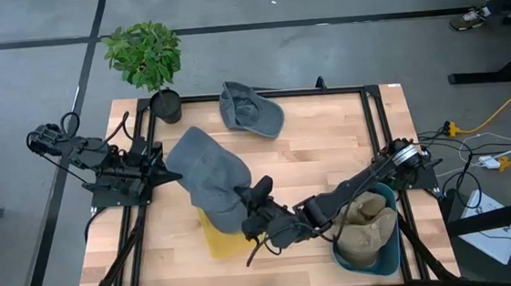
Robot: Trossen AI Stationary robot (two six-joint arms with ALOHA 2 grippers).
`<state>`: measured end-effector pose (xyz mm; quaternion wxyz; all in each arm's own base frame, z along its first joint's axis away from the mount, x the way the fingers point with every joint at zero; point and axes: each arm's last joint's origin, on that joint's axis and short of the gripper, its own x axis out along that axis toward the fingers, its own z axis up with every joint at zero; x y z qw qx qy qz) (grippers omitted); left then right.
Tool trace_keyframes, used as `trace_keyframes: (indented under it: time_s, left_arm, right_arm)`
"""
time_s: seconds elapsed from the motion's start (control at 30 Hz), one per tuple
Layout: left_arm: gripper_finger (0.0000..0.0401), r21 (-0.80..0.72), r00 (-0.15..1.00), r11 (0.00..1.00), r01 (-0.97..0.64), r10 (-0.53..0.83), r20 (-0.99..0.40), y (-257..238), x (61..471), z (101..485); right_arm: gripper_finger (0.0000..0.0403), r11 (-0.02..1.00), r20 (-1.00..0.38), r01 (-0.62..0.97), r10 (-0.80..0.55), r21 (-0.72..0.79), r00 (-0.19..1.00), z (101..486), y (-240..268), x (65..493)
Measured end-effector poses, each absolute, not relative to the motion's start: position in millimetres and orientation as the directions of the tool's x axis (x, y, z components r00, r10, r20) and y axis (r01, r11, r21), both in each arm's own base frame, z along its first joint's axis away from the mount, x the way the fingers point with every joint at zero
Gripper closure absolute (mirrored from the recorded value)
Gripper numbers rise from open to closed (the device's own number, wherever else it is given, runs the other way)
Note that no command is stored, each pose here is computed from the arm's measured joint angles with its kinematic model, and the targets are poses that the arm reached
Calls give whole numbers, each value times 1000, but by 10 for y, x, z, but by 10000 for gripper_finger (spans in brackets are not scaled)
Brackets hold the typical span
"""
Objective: Pick & Place hat
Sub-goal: Put the left blue cap into the yellow bin
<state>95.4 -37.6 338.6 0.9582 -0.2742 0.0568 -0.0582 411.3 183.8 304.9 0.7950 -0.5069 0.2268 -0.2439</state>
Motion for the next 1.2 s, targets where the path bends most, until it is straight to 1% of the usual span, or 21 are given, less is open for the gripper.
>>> trace_keyframes:
  time_s: [0.13, 0.3, 0.37, 0.53, 0.63, 0.73, 0.87, 0.93, 1.03, 1.13, 1.2]
  left_arm:
    - [367, -507, 986, 857, 94, -149, -69, -378, 955, 3394]
    - [318, -457, 986, 883, 103, -150, -69, -378, 954, 3394]
    - [295, -414, 986, 904, 109, -150, -69, -379, 955, 3394]
    - [240, -229, 986, 965, 131, -150, -68, -378, 954, 3395]
    - [219, -186, 991, 977, 101, -115, -69, -368, 956, 3393]
    - [208, -160, 996, 987, 31, -45, -81, -347, 956, 3379]
    - [206, -153, 997, 988, -32, 20, -79, -326, 951, 3379]
    - [208, -153, 997, 988, -31, 19, -80, -326, 951, 3379]
    - [209, -169, 996, 985, 14, -29, -83, -342, 954, 3377]
    - [208, -188, 995, 982, 29, -46, -90, -354, 968, 3372]
    - [207, -182, 995, 983, 22, -40, -94, -357, 978, 3368]
  right_arm:
    - [359, 344, -85, 184, -637, -921, 766, 3089, 1894, 4086]
    - [372, 297, -67, 194, -685, -935, 725, 3100, 1923, 4050]
    - [372, 272, -59, 197, -712, -942, 700, 3103, 1924, 4037]
    - [372, 231, -39, 222, -771, -947, 636, 3117, 1927, 4002]
    - [371, 227, -31, 242, -787, -943, 616, 3163, 1934, 3957]
    - [369, 253, -25, 296, -796, -921, 604, 3230, 1939, 3909]
    - [371, 307, -23, 385, -806, -870, 591, 3302, 1884, 3876]
    - [371, 318, -23, 409, -812, -855, 583, 3320, 1835, 3885]
    - [370, 327, -24, 443, -825, -835, 564, 3330, 1731, 3927]
    - [371, 308, -21, 464, -850, -831, 526, 3344, 1591, 3975]
    - [371, 277, -15, 487, -880, -828, 475, 3346, 1472, 4011]
